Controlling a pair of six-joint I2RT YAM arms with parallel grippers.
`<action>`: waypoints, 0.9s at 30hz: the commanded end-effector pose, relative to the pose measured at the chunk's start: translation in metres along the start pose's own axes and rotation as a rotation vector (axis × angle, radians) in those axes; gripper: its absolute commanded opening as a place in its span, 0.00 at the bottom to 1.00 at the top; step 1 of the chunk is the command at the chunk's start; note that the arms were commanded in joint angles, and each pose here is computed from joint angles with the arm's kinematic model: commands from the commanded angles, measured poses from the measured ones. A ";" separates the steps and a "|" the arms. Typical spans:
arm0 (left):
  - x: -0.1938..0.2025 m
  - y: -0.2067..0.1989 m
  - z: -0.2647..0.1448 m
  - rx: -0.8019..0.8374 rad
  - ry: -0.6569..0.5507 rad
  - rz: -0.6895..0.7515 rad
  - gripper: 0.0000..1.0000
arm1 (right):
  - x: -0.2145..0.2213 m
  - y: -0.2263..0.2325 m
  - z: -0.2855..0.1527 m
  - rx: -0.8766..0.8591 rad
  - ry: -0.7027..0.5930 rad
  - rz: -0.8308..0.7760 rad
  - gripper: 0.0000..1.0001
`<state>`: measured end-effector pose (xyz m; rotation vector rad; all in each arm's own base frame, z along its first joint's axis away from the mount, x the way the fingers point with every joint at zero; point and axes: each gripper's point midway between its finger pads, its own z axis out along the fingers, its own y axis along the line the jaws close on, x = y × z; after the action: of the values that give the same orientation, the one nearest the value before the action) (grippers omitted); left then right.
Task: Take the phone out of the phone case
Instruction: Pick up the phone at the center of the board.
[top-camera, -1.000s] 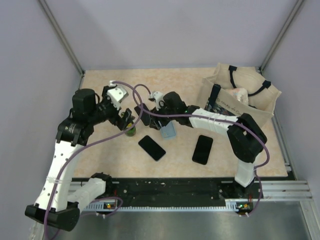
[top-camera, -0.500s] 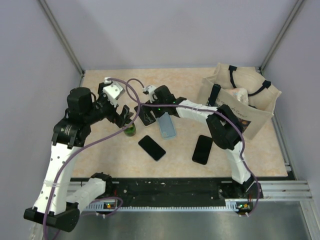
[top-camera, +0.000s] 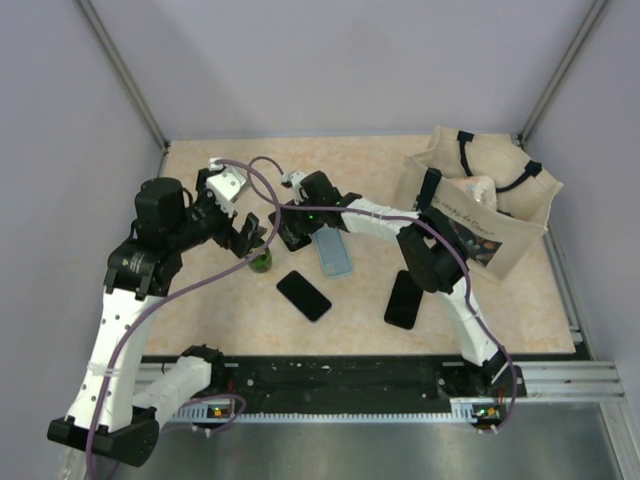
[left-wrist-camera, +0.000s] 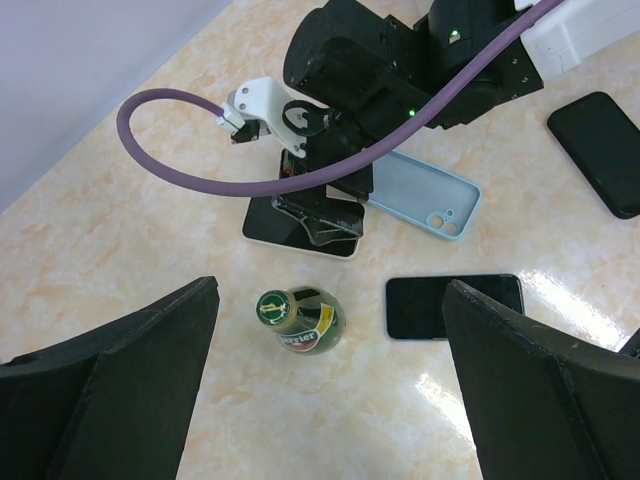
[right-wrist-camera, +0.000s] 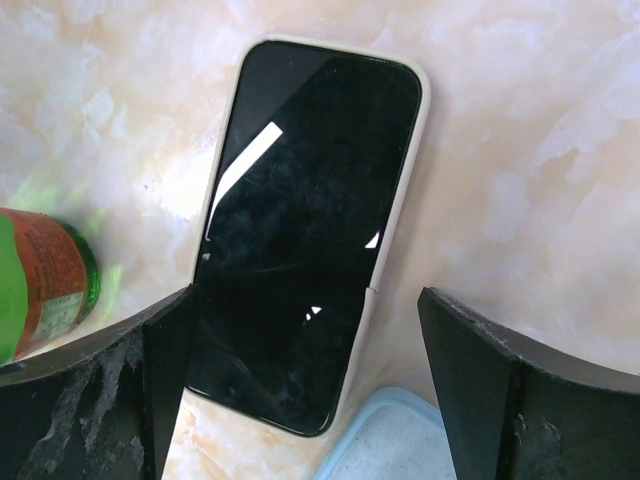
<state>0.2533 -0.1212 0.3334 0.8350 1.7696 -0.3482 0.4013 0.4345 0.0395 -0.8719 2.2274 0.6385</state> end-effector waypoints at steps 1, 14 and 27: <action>-0.005 0.004 -0.001 -0.021 -0.027 0.002 0.99 | -0.002 0.012 0.007 -0.034 0.004 0.030 0.90; -0.003 0.003 -0.002 -0.020 -0.023 0.005 0.99 | 0.015 0.030 0.014 -0.014 0.041 0.012 0.93; -0.001 0.003 -0.005 -0.027 -0.016 0.015 0.99 | 0.053 0.005 0.026 0.143 0.139 -0.021 0.93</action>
<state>0.2525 -0.1202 0.3302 0.8369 1.7751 -0.3437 0.3935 0.4521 0.0350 -0.8469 2.2259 0.5352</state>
